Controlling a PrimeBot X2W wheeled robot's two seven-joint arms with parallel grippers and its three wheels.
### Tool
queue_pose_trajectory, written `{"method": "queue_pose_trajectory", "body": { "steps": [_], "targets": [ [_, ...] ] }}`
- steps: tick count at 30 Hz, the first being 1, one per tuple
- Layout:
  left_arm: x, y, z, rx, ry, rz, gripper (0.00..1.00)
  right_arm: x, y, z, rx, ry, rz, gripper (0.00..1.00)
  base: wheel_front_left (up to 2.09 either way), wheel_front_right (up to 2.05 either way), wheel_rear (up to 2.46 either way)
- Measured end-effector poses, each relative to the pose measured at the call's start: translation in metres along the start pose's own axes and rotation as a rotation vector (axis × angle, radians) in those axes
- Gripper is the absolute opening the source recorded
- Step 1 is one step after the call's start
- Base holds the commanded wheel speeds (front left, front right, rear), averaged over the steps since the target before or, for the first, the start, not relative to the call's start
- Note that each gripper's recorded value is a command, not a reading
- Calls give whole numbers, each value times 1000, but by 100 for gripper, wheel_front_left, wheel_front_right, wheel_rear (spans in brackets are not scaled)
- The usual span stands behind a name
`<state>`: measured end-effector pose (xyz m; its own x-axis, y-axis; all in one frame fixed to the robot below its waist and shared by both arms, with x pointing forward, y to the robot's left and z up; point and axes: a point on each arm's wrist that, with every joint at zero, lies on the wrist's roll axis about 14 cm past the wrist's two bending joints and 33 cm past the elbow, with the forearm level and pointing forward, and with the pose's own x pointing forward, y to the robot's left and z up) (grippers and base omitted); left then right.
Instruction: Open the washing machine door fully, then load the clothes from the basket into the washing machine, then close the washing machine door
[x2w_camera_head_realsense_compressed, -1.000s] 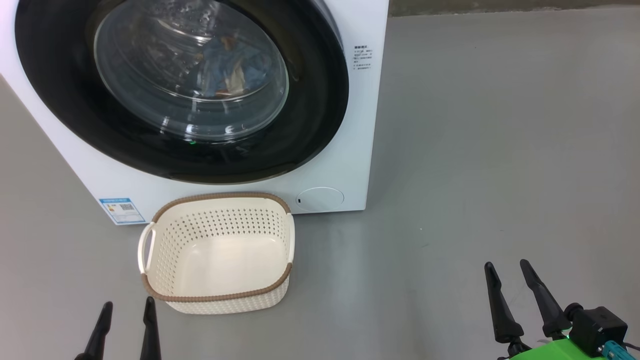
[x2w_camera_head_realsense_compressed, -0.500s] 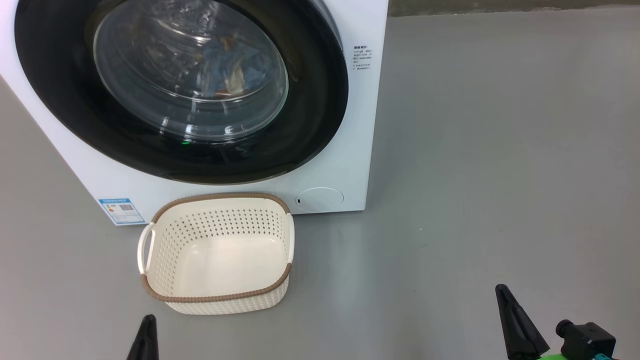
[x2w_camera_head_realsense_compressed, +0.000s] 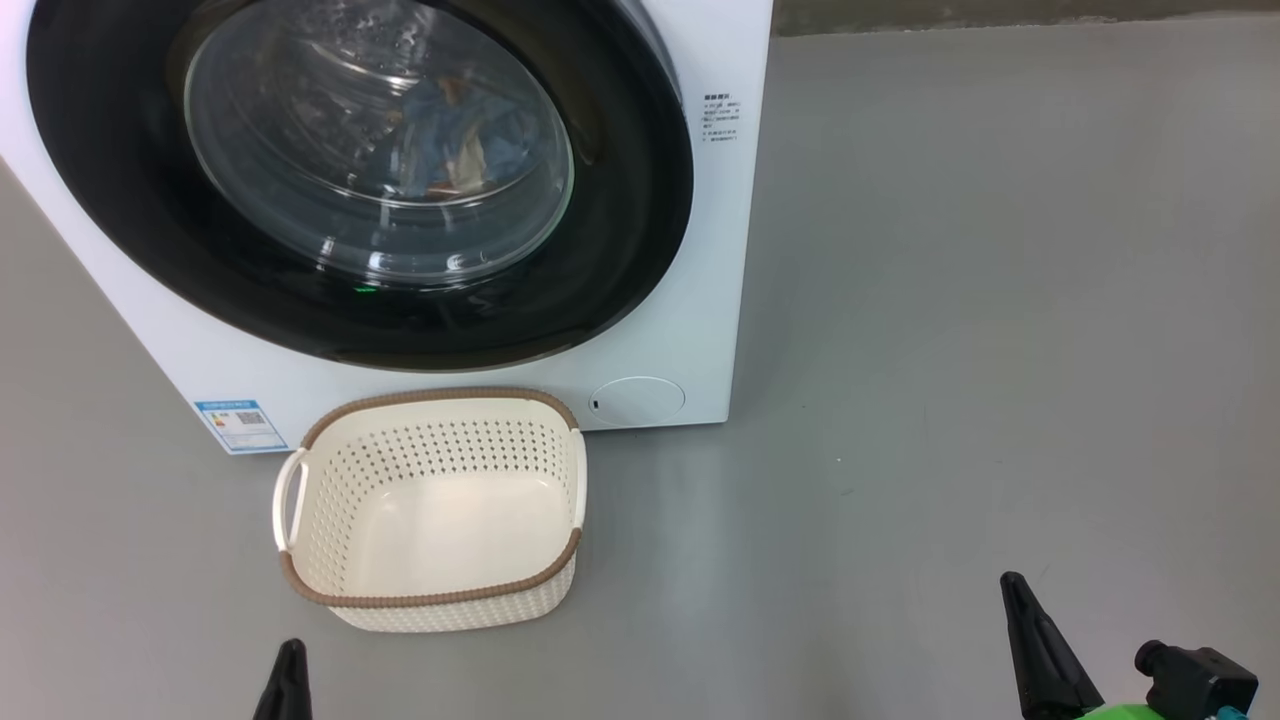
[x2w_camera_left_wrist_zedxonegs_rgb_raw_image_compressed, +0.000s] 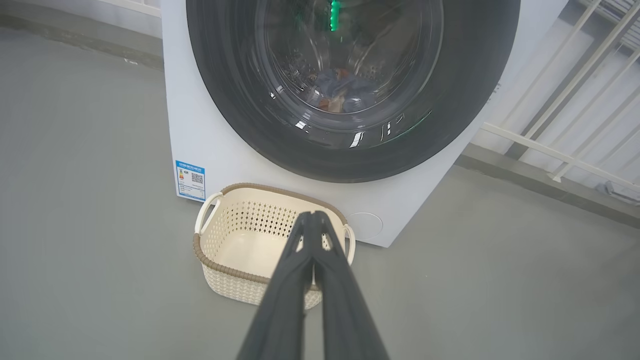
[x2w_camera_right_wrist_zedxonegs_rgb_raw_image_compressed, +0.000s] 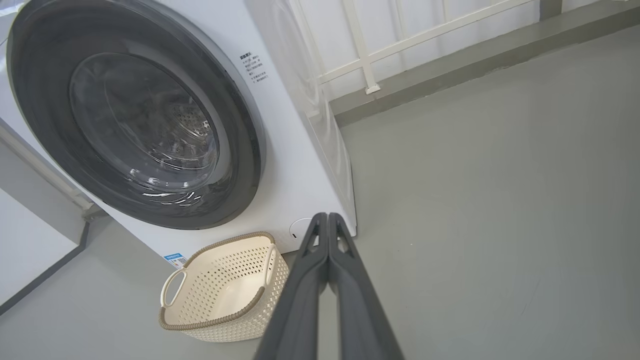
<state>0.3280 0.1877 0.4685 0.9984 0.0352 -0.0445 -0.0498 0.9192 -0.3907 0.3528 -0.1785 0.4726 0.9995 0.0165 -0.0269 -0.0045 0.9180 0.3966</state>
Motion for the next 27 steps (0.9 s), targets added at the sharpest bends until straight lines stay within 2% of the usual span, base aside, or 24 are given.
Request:
{"method": "queue_pose_trajectory", "body": {
  "steps": [27],
  "targets": [
    [10,5,-2,-284,26,35,0,3,-11,0,273,16,-57,0,0,0,0]
  ]
}}
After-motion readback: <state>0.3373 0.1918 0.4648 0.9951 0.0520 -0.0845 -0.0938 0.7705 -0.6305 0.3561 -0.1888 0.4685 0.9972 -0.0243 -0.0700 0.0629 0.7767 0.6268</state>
